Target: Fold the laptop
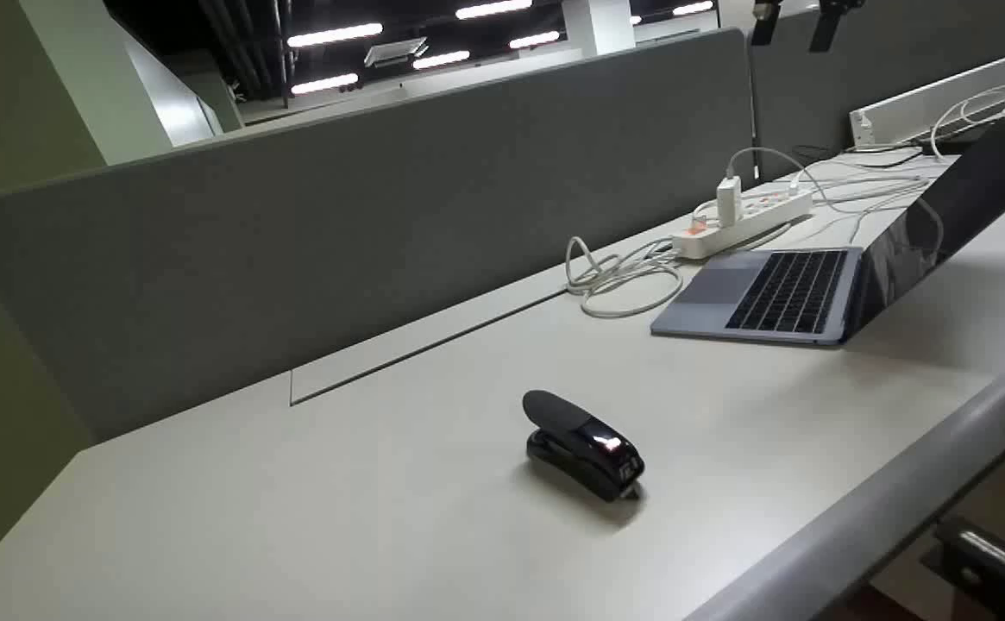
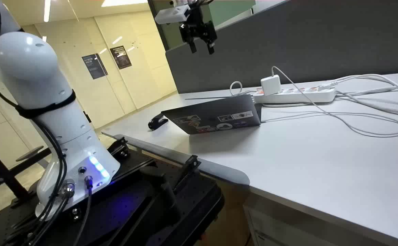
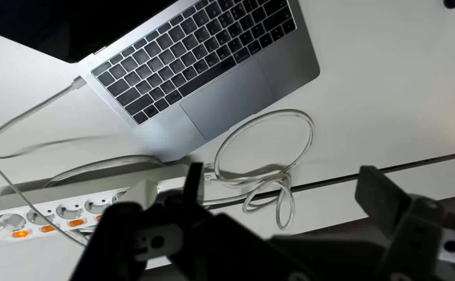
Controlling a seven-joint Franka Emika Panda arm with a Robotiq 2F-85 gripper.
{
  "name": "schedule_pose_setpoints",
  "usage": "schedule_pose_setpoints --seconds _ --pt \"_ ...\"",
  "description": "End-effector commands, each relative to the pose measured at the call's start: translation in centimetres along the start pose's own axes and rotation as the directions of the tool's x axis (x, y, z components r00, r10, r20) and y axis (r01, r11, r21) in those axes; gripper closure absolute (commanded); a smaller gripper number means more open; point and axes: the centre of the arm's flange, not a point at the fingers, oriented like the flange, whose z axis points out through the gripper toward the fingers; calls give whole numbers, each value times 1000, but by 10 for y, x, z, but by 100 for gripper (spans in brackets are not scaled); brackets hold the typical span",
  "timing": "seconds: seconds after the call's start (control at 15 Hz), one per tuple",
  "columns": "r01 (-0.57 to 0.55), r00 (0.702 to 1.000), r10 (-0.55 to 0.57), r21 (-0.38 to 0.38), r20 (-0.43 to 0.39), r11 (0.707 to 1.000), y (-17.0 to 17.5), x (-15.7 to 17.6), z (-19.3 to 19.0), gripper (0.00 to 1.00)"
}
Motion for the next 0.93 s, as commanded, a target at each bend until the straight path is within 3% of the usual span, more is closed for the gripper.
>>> schedule_pose_setpoints --seconds 0.0,0.87 --pt "0 1000 0 0 0 1000 0 0 0 0" --pt "36 999 -36 -8 26 999 -3 -9 2 0"
